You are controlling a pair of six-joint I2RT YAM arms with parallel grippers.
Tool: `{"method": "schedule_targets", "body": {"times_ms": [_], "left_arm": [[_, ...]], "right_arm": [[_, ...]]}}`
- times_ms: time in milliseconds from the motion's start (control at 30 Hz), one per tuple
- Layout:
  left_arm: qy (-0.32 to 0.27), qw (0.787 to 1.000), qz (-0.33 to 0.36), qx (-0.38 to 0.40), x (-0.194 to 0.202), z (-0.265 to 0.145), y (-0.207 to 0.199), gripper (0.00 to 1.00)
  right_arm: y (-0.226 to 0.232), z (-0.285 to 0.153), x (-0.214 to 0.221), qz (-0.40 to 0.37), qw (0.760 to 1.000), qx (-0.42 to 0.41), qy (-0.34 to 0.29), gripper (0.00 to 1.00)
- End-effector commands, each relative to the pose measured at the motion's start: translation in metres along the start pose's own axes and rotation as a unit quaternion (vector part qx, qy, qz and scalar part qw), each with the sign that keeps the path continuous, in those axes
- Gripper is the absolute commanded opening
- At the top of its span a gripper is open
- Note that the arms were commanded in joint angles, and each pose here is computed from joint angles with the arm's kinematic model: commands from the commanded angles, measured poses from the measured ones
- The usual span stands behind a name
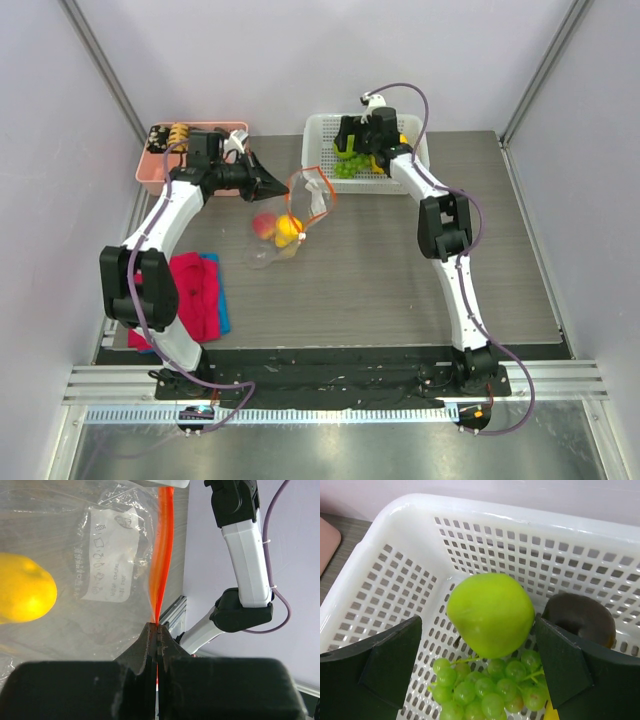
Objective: Place the food in the zip-top bag and seal the zipper
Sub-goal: Pick up the fake fruit from the bin.
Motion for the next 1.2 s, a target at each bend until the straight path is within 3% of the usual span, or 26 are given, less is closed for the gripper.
{"method": "schedule_targets", "body": {"times_ms": [0, 400, 500, 800, 967, 1167], "left_arm": [[-0.005, 1.0, 0.018, 0.008, -0.007, -0.001, -0.003, 0.0], [-0.004, 1.0, 0.01, -0.001, -0.011, 0.0, 0.005, 0.0], [-0.006, 1.0, 0.009, -0.001, -0.012, 0.0, 0.005, 0.0], [-0.009, 1.0, 0.016, -0.003, -0.013, -0.001, 0.005, 0.0], [-0.015, 1.0, 0.019, -0.004, -0.014, -0.005, 0.003, 0.0], [-0.024, 0.999, 0.022, -0.007, -0.016, -0.012, 0.002, 0.0]], "right_arm": [[0.003, 0.01, -0.026, -0.007, 0.998, 0.0, -0.063, 1.0], [-0.004, 0.026, 0.013, 0.0, 0.999, 0.011, -0.038, 0.98], [-0.005, 0.022, 0.006, 0.0, 0.999, 0.013, -0.043, 0.88], [0.0, -0.018, -0.077, -0.011, 0.994, 0.004, -0.108, 0.48], [0.003, -0.047, -0.11, -0.019, 0.992, 0.0, -0.129, 0.35], [0.015, -0.092, -0.143, -0.018, 0.99, -0.02, -0.139, 0.3]]}}
Point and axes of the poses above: each gripper's point midway between its finger pads, its own z axis out along the fingers, its own y axis along the line the jaws close on, x = y × z, the point moved 4 cm from there along -z, back along the fingers, and after that the axes turned 5 degrees about -z, right-handed, at the moved point
